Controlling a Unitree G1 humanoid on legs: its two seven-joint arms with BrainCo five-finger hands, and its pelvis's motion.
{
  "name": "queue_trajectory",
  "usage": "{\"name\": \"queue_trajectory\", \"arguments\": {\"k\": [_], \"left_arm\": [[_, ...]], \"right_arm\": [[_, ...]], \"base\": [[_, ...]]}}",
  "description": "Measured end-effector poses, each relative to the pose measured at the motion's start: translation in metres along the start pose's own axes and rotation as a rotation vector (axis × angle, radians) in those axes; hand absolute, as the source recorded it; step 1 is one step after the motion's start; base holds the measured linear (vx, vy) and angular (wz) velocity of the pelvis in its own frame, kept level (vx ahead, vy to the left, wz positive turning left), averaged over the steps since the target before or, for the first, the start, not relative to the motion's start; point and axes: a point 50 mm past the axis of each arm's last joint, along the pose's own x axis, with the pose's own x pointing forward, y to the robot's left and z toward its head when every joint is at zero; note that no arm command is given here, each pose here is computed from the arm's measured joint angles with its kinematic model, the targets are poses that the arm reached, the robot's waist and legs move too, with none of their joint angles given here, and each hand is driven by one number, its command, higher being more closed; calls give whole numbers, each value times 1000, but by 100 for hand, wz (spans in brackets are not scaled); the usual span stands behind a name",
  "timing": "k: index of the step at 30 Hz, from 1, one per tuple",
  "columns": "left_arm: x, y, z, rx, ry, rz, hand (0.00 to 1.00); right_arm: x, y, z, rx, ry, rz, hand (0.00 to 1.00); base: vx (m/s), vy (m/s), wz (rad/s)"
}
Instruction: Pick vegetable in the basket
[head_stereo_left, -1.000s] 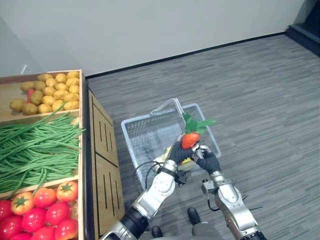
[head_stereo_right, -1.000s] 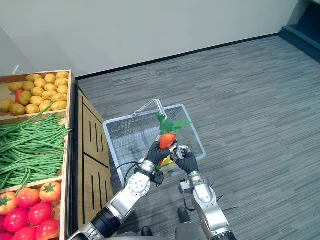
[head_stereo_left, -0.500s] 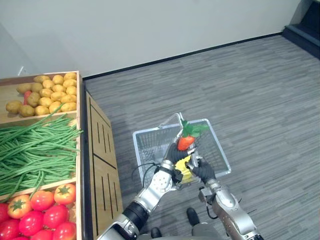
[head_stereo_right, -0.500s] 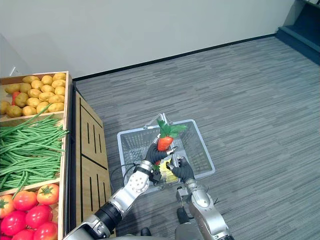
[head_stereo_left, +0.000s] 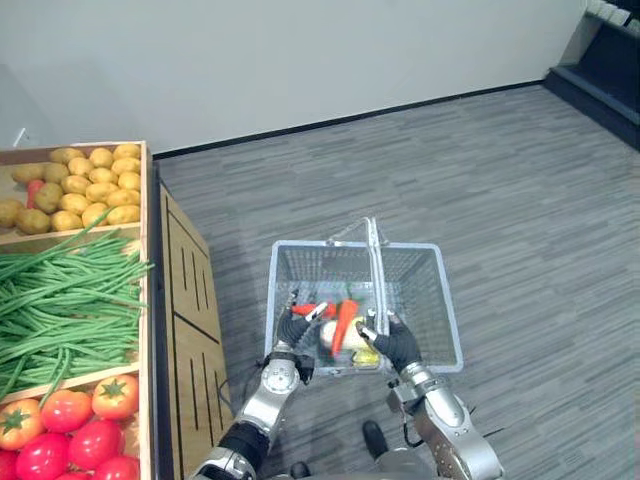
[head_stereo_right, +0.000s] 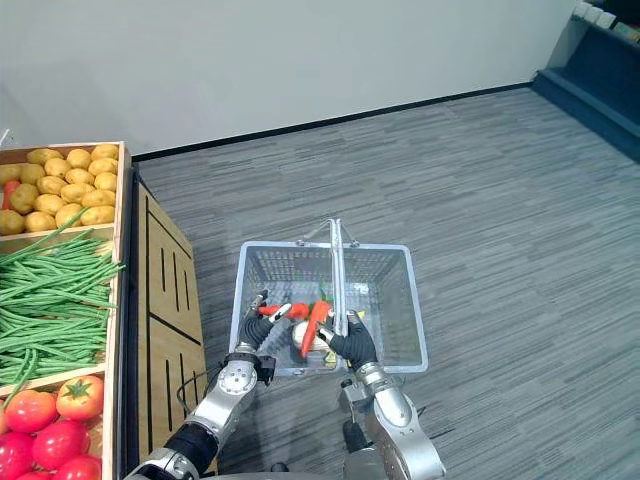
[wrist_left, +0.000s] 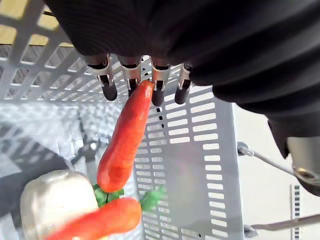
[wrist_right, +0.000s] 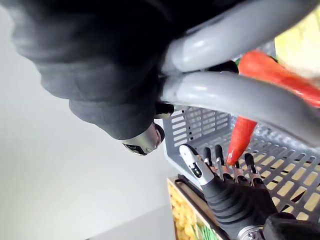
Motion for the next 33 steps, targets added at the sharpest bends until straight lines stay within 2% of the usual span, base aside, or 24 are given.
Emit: {"name": "queue_trajectory", "arguments": {"k": [4,12,17,19,23,25,29,33], "left_arm": [[-1,-1,1,-45,7,4,0],[-3,-12,14,-40,-57,-109,0],[-6,-12,42,-13,-203,-163,0],[-12,-6,59,26,-315,-172,0],[-23,6,68,40,-402,-171,0],[-29,16,64,13,-392,-146,0],[-40,48,38,-138,-281,-59,0],[-52,77,12,-171,-188,33,0]], "right_arm": [[0,0,1,5,-7,-2,100],[1,-8,13,-10,-60,-43,100],[0,-19,17,-136,-69,-106,100],[-2,-31,20,-201,-75,-162,100],[-7,-52,27,-315,-76,-246,100],[-11,-63,29,-345,-77,-300,100],[-30,-86,27,-371,-47,-427,100],[-47,-107,14,-388,32,-521,100]], "base": [[-2,-12,2],[-2,-11,4],[0,0,0],[0,0,0],[-4,-7,2],[-8,-14,3],[-8,-33,13],[-22,-24,6]]}}
